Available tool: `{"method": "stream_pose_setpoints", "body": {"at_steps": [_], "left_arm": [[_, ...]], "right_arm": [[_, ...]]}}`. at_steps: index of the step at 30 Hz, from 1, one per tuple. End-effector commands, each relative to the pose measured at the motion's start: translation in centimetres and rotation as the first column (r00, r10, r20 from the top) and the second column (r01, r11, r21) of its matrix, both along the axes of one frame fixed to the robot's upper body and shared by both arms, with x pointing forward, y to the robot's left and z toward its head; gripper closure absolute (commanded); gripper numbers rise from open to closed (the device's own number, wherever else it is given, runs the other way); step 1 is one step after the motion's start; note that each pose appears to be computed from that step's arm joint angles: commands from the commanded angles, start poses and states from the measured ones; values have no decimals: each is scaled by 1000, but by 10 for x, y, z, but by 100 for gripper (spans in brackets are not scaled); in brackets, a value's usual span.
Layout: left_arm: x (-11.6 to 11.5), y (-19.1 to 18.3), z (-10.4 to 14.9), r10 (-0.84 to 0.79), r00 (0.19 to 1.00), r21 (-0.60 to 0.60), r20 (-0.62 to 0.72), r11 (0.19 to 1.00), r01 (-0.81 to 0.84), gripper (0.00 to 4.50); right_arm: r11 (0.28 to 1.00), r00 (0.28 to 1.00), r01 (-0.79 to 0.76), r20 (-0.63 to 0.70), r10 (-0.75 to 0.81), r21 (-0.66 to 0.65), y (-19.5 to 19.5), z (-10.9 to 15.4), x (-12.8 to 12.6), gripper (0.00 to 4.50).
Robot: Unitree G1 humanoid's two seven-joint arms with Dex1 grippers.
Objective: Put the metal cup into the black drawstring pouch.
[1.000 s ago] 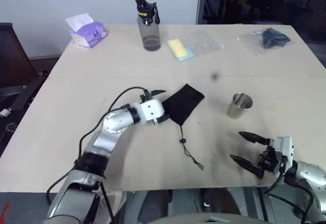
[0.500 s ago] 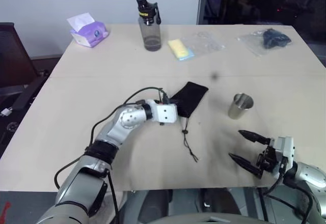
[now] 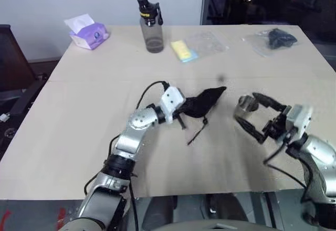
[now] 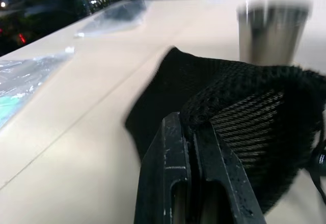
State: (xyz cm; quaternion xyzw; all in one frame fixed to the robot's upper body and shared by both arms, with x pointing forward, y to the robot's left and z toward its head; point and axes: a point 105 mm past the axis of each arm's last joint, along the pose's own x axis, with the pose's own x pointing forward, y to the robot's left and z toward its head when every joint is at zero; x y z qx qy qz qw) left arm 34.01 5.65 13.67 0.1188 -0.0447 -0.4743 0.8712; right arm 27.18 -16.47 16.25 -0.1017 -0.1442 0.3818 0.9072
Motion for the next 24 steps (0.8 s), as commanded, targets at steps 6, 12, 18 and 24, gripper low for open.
{"method": "stream_pose_setpoints", "body": {"at_steps": [6,12,18,24], "left_arm": [[0,-9,31,38,985,-156,-166,986,-64,443],[-1,-10,38,62,960,-180,-272,977,-114,450],[-5,-13,48,71,948,-210,-309,968,-141,450],[0,-16,61,76,926,-287,-370,939,-192,450]], "right_arm": [[940,996,37,-68,-64,-339,-10,-16,14,0],[849,988,16,-120,-93,-529,-24,-42,14,54],[783,987,18,-116,-115,-622,-37,-51,14,329],[874,986,118,-50,-160,-472,-35,-24,20,445]]}}
